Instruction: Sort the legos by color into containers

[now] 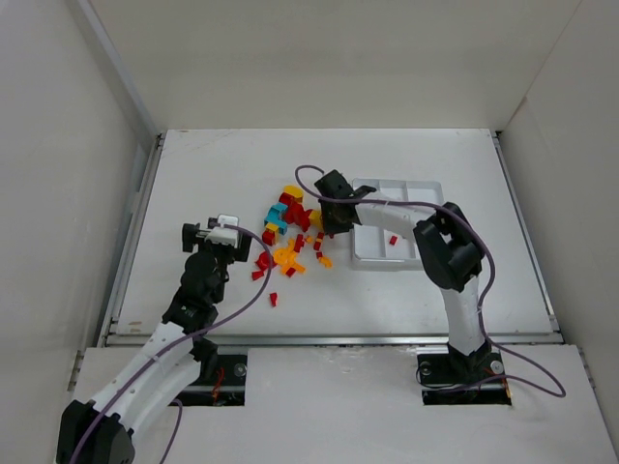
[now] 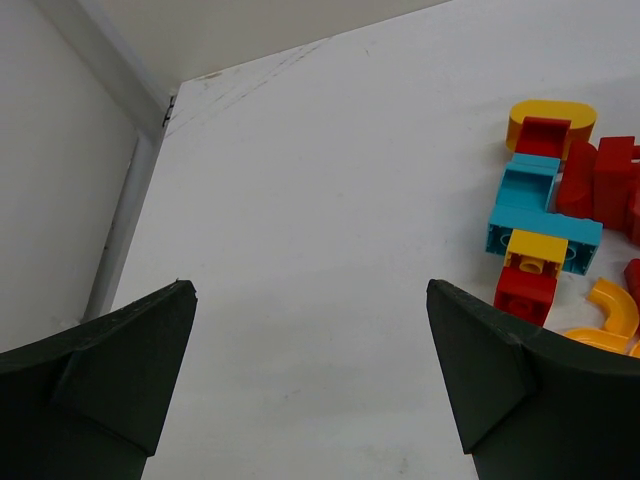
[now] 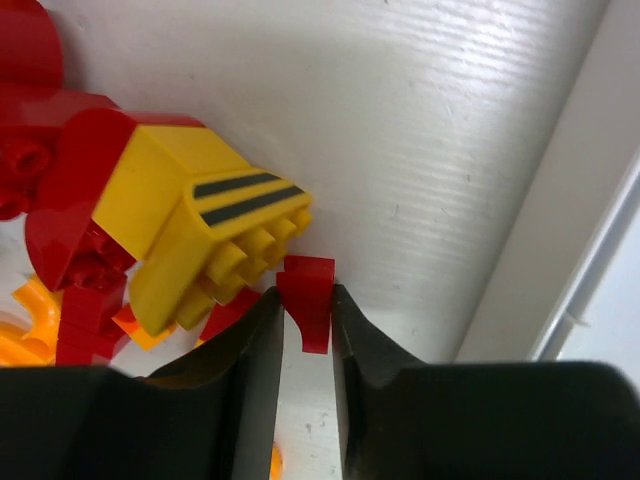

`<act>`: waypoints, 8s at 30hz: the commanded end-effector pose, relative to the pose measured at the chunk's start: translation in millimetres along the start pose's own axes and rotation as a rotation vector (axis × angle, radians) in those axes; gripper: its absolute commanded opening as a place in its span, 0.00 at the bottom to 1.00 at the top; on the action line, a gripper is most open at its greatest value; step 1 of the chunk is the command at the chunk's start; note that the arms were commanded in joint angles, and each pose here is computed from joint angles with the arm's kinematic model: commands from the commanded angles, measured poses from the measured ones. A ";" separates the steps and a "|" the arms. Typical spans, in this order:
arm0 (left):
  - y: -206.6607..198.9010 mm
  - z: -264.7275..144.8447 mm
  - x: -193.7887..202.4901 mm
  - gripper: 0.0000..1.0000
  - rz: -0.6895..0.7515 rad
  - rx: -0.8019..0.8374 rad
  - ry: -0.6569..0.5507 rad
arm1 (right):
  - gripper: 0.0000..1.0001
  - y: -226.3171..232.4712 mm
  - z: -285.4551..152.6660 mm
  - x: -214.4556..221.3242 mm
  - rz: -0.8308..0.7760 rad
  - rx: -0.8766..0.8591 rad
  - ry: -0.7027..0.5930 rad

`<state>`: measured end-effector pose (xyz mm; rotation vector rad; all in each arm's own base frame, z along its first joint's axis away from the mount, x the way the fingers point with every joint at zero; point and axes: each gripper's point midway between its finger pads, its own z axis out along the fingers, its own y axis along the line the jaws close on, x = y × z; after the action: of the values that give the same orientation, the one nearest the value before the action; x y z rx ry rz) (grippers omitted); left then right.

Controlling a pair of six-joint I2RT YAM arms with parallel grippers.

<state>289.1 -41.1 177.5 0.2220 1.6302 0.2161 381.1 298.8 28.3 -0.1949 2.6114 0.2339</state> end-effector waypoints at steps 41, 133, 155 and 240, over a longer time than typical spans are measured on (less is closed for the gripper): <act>-102.5 -82.8 -8.8 0.99 0.776 1.090 -0.138 | 0.43 -179.6 -47.7 -84.3 0.249 0.125 -0.113; -448.1 65.9 -141.4 0.34 0.108 1.461 -0.533 | 0.79 -208.0 -259.2 -144.0 0.207 0.278 -0.640; -333.3 34.2 -199.2 0.59 0.093 1.314 -0.536 | 0.80 -155.7 -266.9 -149.7 0.064 0.003 -0.590; -189.9 -80.2 -135.4 0.67 0.128 1.418 -0.368 | 0.00 66.6 -244.7 21.3 -1.020 -0.729 -0.463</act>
<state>237.1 -249.2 249.0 1.2003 1.2700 -0.7609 248.6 297.9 206.9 -1.3329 1.8270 0.6416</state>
